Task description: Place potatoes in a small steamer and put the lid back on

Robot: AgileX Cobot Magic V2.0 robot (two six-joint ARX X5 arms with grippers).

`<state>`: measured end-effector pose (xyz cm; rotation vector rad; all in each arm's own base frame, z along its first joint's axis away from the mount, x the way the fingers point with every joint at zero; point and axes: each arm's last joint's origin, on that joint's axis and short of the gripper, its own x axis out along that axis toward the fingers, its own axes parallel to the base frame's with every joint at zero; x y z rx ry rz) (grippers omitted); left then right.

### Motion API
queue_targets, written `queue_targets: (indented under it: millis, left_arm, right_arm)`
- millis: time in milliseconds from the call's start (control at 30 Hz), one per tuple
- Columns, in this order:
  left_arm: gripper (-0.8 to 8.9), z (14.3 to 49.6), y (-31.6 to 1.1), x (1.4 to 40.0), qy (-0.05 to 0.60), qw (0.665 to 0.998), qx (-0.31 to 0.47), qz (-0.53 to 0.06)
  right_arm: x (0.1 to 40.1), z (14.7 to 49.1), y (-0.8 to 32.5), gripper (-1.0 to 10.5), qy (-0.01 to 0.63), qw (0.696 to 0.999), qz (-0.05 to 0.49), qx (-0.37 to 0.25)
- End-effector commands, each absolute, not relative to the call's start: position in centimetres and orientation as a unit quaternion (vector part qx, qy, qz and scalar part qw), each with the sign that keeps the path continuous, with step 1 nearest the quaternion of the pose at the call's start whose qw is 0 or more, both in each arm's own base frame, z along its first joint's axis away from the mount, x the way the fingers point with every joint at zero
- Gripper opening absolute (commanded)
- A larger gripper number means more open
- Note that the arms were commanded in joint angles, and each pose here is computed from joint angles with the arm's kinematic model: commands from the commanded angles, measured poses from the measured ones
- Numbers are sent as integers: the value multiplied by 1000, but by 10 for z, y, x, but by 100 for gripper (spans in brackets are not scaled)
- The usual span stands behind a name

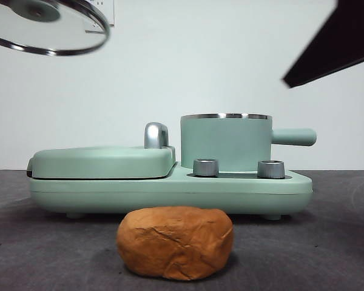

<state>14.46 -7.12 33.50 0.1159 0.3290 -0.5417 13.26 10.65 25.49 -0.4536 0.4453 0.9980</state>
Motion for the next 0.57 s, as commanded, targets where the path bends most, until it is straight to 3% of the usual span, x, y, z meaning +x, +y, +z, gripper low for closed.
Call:
queue_targets:
  millis: [33, 567]
  left_arm:
    - [16, 345, -65, 135, 137, 955, 47, -260]
    - [15, 348, -53, 118, 134, 963, 44, -230]
  right_arm:
    - [139, 255, 124, 321, 219, 811, 495, -223]
    - [154, 206, 198, 321, 292, 717, 571, -274]
